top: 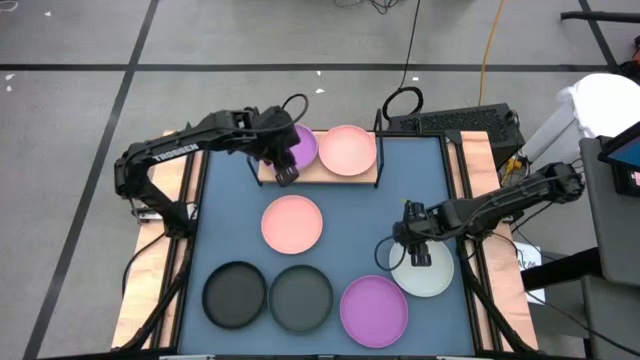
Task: Place and stack plates onto a shelf
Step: Stack the gray plate on top of the pink plate
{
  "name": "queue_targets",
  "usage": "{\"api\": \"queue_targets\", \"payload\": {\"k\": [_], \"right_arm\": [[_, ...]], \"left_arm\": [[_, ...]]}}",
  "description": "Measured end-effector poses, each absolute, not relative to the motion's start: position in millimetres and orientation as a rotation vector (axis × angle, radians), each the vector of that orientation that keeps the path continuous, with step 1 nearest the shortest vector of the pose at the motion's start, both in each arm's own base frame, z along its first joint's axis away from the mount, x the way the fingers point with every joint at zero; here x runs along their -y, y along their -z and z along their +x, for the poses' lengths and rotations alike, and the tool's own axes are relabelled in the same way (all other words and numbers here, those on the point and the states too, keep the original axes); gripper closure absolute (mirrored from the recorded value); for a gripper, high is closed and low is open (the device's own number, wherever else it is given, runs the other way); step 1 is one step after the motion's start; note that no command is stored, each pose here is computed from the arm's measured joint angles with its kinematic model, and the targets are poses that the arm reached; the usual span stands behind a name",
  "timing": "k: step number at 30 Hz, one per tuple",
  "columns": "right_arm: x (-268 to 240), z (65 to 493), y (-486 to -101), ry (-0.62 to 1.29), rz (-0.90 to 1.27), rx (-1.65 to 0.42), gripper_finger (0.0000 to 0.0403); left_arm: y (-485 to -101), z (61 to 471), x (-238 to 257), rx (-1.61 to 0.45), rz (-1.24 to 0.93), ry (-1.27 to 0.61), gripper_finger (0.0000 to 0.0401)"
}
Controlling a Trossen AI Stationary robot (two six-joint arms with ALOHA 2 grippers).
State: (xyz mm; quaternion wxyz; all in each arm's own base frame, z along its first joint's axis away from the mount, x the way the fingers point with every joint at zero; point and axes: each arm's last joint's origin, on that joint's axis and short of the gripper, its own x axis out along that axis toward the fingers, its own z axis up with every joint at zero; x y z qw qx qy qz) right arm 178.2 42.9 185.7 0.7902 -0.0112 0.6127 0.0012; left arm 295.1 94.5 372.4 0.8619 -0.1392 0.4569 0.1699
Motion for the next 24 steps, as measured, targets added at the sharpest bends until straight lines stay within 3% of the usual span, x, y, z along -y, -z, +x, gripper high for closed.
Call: {"api": "queue_targets", "payload": {"k": [9, 24], "right_arm": [[-29, 184, -179, 0.068, 0.023, -1.351, 0.0222], [-26, 194, -155, 0.024, 0.049, -1.488, 0.0243]], "left_arm": [[-375, 299, -78, -0.948, -0.282, -0.318, 0.032], [-378, 304, -76, -0.883, -0.287, -0.313, 0.032]]}}
